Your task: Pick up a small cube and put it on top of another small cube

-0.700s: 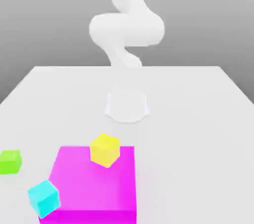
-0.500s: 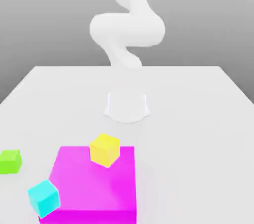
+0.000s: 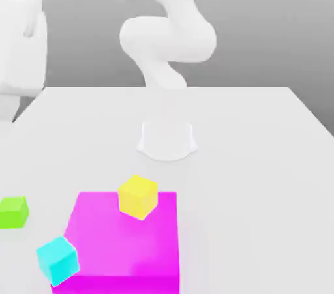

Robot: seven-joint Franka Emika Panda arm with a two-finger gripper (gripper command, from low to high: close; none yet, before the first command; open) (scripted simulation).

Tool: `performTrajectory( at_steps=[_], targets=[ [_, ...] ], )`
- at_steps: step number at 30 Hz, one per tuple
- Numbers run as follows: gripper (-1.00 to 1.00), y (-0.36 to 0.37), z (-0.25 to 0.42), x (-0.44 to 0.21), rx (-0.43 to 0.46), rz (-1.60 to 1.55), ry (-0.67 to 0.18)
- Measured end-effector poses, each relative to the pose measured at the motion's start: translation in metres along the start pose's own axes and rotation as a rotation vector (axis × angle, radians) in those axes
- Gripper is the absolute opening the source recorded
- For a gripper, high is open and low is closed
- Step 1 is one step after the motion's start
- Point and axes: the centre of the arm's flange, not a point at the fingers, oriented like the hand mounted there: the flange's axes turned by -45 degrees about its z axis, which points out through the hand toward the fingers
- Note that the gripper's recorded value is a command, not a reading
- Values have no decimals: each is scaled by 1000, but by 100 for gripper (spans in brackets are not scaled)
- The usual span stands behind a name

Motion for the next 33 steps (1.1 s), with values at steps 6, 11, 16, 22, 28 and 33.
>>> performTrajectory(
  at_steps=[6,11,16,22,28,33],
  targets=[
    [0,36,105,20,-82,223,-102],
    [0,81,192,26,-149,424,-185],
    [0,113,275,15,-186,538,-232],
    [-100,117,300,7,-186,541,-232],
    [-100,112,258,20,-186,543,-232],
    [-100,87,199,-8,-181,374,-237]
  ],
)
